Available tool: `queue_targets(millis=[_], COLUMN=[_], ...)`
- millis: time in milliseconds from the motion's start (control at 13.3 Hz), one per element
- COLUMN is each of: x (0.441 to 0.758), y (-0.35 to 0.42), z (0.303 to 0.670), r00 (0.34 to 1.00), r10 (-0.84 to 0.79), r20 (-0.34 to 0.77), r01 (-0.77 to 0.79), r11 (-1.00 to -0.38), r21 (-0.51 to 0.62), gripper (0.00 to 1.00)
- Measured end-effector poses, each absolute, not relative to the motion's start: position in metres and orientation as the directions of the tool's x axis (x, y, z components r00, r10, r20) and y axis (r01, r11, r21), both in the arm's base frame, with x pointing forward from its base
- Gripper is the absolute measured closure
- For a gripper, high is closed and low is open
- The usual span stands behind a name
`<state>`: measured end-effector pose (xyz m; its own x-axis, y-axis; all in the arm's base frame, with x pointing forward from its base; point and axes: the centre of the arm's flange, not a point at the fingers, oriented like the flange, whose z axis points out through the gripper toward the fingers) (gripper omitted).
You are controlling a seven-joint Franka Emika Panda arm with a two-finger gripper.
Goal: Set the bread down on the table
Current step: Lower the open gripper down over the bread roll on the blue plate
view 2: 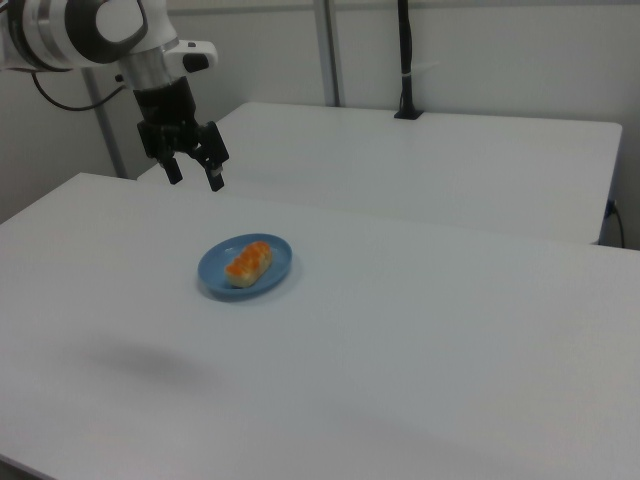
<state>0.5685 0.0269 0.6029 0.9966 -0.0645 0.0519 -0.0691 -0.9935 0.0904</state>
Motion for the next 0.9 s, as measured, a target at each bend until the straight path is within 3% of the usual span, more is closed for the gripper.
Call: queue_targets(millis=[526, 902], x=[0.579, 0.628], y=[0.028, 0.04], z=[0.59, 0.526], r00=[0.997, 0.994], r10=[-0.057, -0.026], r20=[0.055, 0.107], r01=[-0.062, -0.034], r11=[-0.995, -0.996], r21=[0.084, 0.077], gripper=[0.0, 0.0])
